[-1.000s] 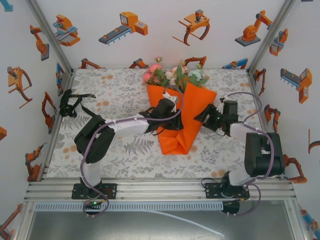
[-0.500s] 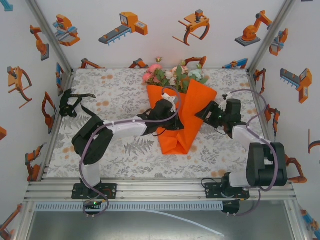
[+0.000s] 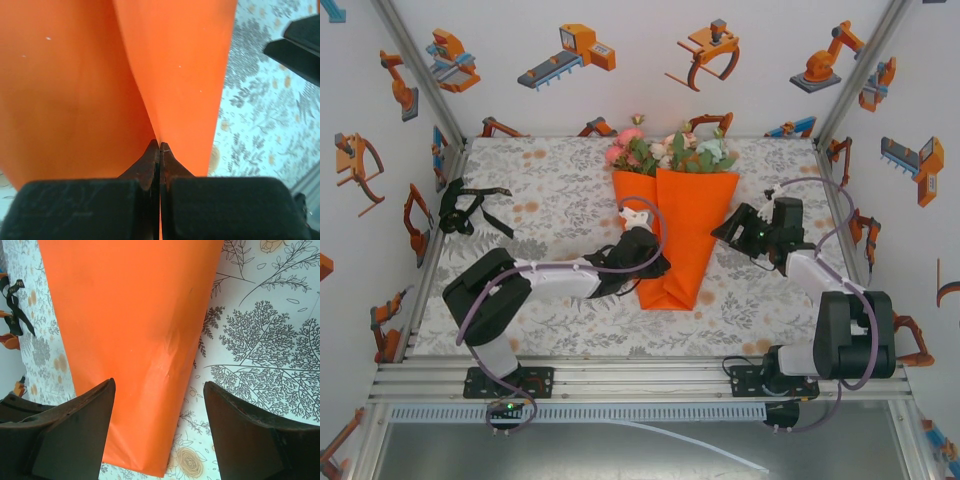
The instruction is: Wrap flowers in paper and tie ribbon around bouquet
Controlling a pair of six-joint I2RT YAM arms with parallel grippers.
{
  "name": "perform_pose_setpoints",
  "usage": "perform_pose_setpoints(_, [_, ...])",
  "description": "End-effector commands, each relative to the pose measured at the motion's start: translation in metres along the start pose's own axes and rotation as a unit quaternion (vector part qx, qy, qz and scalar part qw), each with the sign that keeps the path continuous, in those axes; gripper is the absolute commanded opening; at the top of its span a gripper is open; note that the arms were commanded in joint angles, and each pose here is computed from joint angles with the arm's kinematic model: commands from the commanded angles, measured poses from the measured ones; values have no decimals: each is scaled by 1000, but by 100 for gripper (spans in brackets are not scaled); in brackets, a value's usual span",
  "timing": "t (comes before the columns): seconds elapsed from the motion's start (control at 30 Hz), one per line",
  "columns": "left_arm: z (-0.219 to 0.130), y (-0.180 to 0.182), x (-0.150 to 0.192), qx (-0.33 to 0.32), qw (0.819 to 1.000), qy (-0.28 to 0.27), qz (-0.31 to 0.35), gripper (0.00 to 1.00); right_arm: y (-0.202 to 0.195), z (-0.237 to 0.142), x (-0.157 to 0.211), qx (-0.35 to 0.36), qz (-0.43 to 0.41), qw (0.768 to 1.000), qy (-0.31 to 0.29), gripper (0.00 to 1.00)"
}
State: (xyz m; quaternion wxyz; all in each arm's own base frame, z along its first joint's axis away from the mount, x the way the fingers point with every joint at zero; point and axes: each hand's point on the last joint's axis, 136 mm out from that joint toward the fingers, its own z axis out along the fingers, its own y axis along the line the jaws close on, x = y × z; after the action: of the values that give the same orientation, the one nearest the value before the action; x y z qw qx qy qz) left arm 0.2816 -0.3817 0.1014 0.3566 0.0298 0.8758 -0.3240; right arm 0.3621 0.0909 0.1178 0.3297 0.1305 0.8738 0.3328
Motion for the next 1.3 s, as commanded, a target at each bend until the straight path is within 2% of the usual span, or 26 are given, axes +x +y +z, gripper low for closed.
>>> perform_pose_setpoints(0.0, [-13,15,-21,-32,997,-63,-24,0,12,-6,-12,-2,-27,1000,-9,66])
perform_pose_setpoints(0.17, [-13,40,-10,-69,994,-69,-50,0,17,-10,-13,2,-37,999,-6,66])
perform_pose_setpoints(0.3, [-5,41,-3,-49,995,-66,-54,0,30,-9,-9,-5,-50,999,7,66])
perform_pose_setpoints(0.37, [0,28,0,-8,996,-59,-60,0,47,-5,2,-20,-71,997,23,66])
perform_pose_setpoints(0.43, [1,15,-1,29,996,-55,-67,0,66,-1,20,-41,-95,994,44,66])
perform_pose_setpoints(0.53, [-1,0,-11,61,994,-44,-83,0,94,-1,66,-87,-177,978,64,66])
perform_pose_setpoints(0.67, [-7,-3,-21,54,994,-46,-80,0,107,-8,122,-114,-286,951,40,67])
perform_pose_setpoints(0.8, [-5,-5,-19,59,994,-38,-88,0,122,-11,153,-131,-375,918,21,71])
perform_pose_setpoints(0.93, [-4,-4,-17,60,992,-37,-105,0,109,1,160,-75,-433,898,4,70])
perform_pose_setpoints(1.07, [-6,0,-16,52,991,-34,-123,0,118,12,172,-62,-482,874,-2,70])
perform_pose_setpoints(1.2, [-9,3,-17,39,990,-32,-133,0,114,21,174,-16,-504,862,-47,71])
perform_pose_setpoints(1.27, [-11,5,-17,36,989,-33,-141,0,106,24,170,36,-521,850,-69,70])
